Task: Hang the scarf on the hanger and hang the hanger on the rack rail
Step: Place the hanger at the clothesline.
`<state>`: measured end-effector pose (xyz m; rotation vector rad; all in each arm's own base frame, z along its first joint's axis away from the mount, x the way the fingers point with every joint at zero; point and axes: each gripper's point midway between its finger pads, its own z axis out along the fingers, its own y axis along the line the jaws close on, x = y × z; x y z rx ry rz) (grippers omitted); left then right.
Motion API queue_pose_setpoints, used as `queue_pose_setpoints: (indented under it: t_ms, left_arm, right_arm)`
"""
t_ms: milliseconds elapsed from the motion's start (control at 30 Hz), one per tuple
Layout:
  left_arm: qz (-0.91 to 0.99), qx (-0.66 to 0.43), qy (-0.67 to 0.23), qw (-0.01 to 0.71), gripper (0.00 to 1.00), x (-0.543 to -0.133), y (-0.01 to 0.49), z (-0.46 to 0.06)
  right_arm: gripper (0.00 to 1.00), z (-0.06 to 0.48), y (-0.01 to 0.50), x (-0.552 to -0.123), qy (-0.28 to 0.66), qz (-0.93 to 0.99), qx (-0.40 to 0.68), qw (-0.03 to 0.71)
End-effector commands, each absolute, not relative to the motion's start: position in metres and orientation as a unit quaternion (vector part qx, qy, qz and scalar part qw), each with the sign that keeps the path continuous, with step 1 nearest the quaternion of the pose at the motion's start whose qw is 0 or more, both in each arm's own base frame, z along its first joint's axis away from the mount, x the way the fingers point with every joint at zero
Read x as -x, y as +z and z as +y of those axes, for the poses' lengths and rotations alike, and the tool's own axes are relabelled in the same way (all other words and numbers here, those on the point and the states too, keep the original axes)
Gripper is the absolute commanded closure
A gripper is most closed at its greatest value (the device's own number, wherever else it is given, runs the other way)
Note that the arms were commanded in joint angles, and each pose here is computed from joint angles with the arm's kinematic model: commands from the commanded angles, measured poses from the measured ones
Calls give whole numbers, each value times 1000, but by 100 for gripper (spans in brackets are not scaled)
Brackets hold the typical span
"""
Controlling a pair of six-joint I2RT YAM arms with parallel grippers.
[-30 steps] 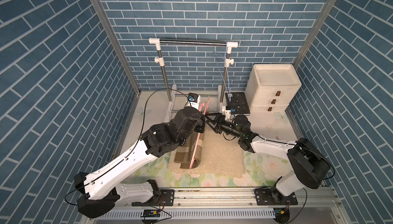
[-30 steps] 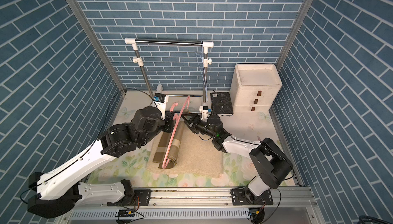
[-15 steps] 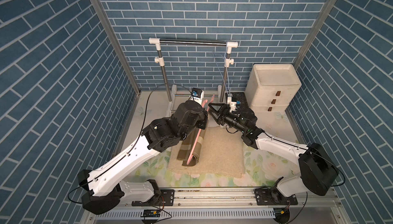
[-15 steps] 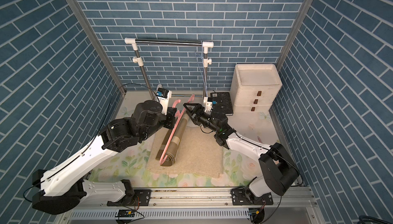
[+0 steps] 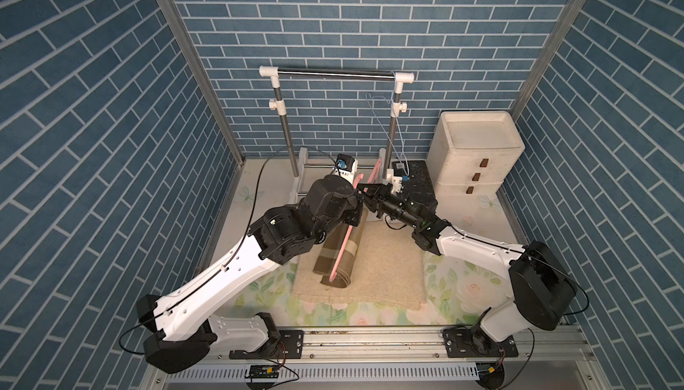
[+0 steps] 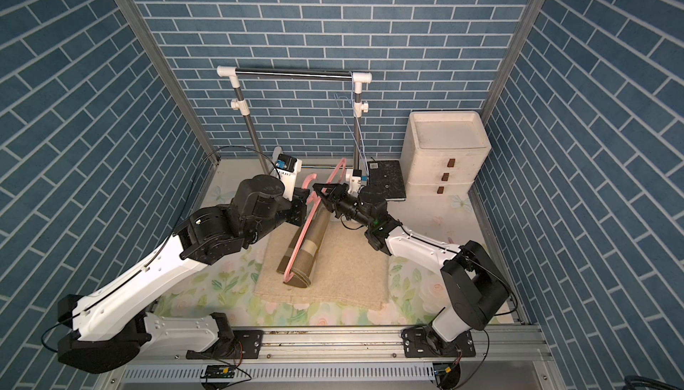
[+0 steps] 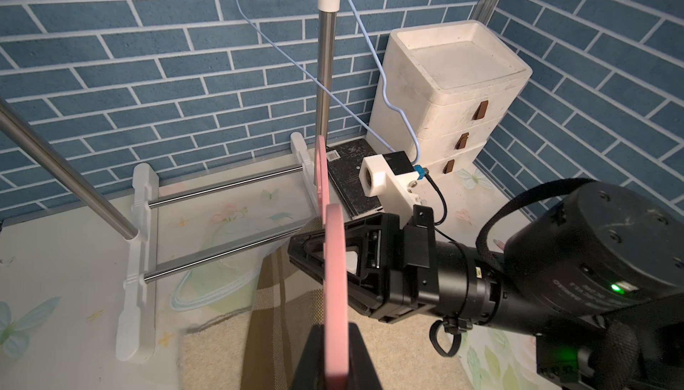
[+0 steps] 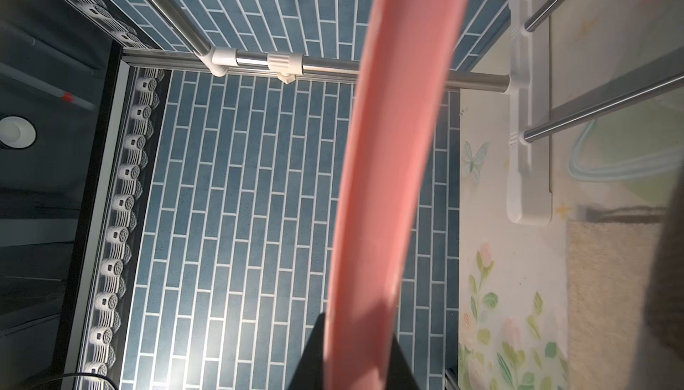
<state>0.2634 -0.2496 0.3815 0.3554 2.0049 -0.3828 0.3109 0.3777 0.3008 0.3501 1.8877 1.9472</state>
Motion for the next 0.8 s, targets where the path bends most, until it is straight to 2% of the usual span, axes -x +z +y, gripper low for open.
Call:
queue_pose_setpoints:
  t_ms: [0,67,133,233,333,600,767]
  left_arm:
    - [813,-142,-193,530,78,-255,398,-241]
    - [811,-155,-212,524,60,-243,385,-237]
    - [803,-162,-234,523,50,-231,371,-233]
    - [784,-159,-270,537,38,-219,357,-226]
    - [770,-160,-290,545,32,-212,344,-223]
    - [800,-200,-266,500,29,-222,289,-250]
    - [815,-180,-212,509,44,-236,274,-239]
  right_arm:
    - [95,372,319,-313,699,665,-103,242]
    - [97,369,320,-315,698,664,-111,244]
    - [97,368,319,-316,698,664,-117,241]
    - [98,368,319,-317,703,659,-125,236]
    - [99,368,321,-318,709,654,-128,232]
    - [98,364,324,-317,708,652,-135,235]
    - [98,363,330,-316,711,648,-134,238]
